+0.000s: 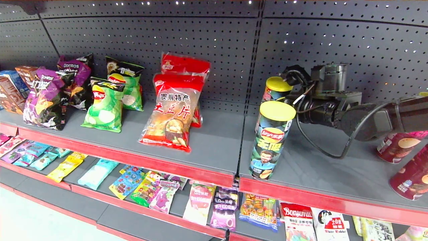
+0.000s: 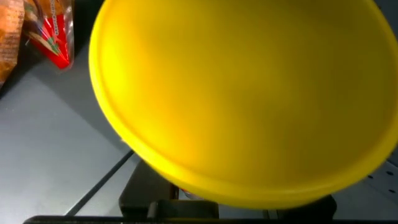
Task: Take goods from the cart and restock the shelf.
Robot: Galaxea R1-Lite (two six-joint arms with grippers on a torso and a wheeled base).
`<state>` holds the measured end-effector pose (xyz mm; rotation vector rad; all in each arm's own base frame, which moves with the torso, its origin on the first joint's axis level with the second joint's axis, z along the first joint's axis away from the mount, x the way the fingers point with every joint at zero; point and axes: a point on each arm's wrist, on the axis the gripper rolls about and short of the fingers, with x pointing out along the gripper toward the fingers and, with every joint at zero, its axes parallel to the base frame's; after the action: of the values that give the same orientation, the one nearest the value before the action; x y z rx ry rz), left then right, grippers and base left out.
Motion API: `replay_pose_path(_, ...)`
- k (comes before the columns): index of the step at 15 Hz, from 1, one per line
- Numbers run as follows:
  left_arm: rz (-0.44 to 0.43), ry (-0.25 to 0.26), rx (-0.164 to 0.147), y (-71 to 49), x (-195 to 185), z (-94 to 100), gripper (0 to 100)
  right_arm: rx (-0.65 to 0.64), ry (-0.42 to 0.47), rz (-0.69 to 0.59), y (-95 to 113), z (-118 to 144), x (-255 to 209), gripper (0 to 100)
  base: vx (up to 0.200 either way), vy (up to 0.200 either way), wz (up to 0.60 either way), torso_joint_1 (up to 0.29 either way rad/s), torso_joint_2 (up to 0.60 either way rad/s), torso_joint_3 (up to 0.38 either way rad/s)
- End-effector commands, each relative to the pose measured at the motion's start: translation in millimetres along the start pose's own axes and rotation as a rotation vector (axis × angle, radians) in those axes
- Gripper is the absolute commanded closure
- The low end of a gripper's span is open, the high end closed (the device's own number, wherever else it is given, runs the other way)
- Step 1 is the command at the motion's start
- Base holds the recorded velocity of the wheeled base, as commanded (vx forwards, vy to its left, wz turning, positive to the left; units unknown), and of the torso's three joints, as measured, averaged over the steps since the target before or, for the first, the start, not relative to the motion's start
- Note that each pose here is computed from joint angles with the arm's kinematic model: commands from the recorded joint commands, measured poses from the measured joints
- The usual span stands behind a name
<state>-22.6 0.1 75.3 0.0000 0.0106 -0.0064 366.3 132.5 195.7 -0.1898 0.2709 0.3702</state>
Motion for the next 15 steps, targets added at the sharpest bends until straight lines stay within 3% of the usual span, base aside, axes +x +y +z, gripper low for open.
replay_pose_path(1, 0.000, 0.000, 0.000, 0.0, 0.0, 0.0, 0, 0.000, 0.003, 0.002, 0.6, -0.1, -0.6, 100, 0.000, 0.000, 0.00, 0.000, 0.00, 0.000)
replay_pose_path(6, 0.000, 0.000, 0.000, 0.0, 0.0, 0.0, 0, 0.022, 0.006, 0.006, 1.4, -1.3, 0.3, 100, 0.000, 0.000, 0.00, 0.000, 0.00, 0.000)
replay_pose_path(7, 0.000, 0.000, 0.000, 0.0, 0.0, 0.0, 0, 0.022, 0.007, 0.006, 1.5, -1.7, 0.3, 0, 0.000, 0.000, 0.00, 0.000, 0.00, 0.000)
replay_pose_path(15, 0.000, 0.000, 0.000, 0.0, 0.0, 0.0, 0, 0.036, -0.009, -0.008, -1.7, 3.8, -26.9, 0, 0.000, 0.000, 0.00, 0.000, 0.00, 0.000)
